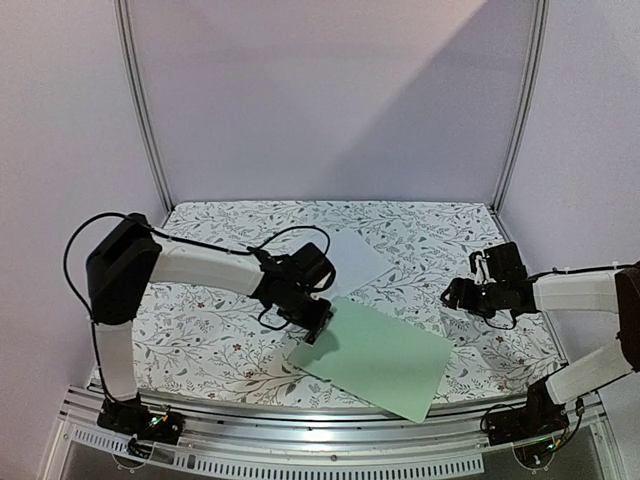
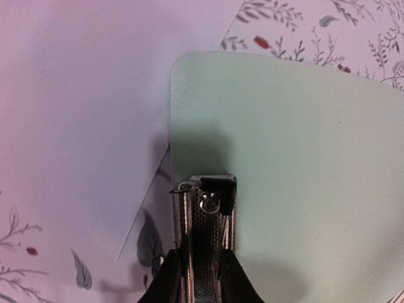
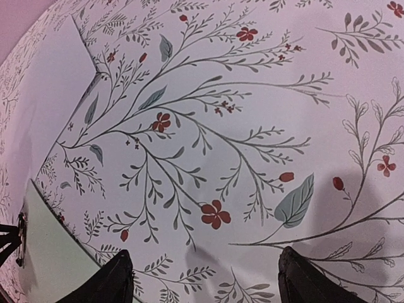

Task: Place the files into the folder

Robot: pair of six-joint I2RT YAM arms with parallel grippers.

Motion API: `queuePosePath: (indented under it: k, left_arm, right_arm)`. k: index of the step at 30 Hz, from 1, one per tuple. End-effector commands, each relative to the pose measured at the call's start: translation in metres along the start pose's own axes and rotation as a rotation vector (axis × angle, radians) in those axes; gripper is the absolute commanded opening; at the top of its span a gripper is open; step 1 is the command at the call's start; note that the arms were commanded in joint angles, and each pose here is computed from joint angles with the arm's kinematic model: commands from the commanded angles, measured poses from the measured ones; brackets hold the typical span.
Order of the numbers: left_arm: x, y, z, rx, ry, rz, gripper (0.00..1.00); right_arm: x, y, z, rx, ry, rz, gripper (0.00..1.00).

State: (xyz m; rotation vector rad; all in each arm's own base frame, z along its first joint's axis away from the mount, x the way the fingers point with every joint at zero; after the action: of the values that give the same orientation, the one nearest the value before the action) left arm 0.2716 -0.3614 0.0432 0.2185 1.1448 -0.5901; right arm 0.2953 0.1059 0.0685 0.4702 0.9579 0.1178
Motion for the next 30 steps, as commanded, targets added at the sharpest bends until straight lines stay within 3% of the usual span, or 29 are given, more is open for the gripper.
queuePosePath:
  k: [1,8,16,23,24,25,26,28,30]
  left_arm:
    - [-0.011,0.026,-0.046,-0.17,0.053,0.055,0.0]
    - [-0.038,0.053,-0.093,-0.352,0.036,0.114,0.0]
    - [-0.083,0.083,-0.116,-0.543,-0.073,0.213,0.0]
    - [-0.094,0.081,-0.11,-0.519,-0.116,0.179,0.01]
    - [-0.094,0.08,-0.106,-0.5,-0.121,0.179,0.1]
    - [-0.094,0.078,-0.101,-0.485,-0.122,0.173,0.32]
    - [-0.092,0.074,-0.098,-0.468,-0.114,0.16,0.42]
    - [-0.087,0.065,-0.087,-0.425,-0.084,0.138,0.5]
    - [-0.081,0.06,-0.082,-0.385,-0.04,0.147,0.51]
  right_arm:
    - [0.005,0.005,-0.001,0.006,0.016,0.024,0.78]
    - [0.006,0.016,-0.001,-0.04,0.017,0.024,0.77]
    - [0.01,0.029,-0.002,-0.069,0.025,0.039,0.77]
    - [0.015,0.046,0.001,-0.1,0.032,0.064,0.77]
    - [0.015,0.049,0.0,-0.108,0.031,0.068,0.77]
    - [0.015,0.051,-0.001,-0.118,0.032,0.071,0.77]
    - [0.016,0.054,-0.001,-0.127,0.033,0.076,0.77]
    - [0.016,0.059,-0.004,-0.145,0.045,0.082,0.77]
    - [0.017,0.063,-0.007,-0.169,0.055,0.083,0.77]
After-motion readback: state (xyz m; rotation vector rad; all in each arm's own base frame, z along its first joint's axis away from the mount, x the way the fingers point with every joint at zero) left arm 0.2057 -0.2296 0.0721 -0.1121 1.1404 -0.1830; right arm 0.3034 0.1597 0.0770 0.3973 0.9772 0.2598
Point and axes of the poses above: each gripper's point midway between its finger pads, its own x axis out along the fingers, its own y axis along the line the jaws close on, z = x × y, the point moved 3 cm from there along -x, back along the fingers, and after that the axes turned 4 degrees about x, right-handed, at the moved point
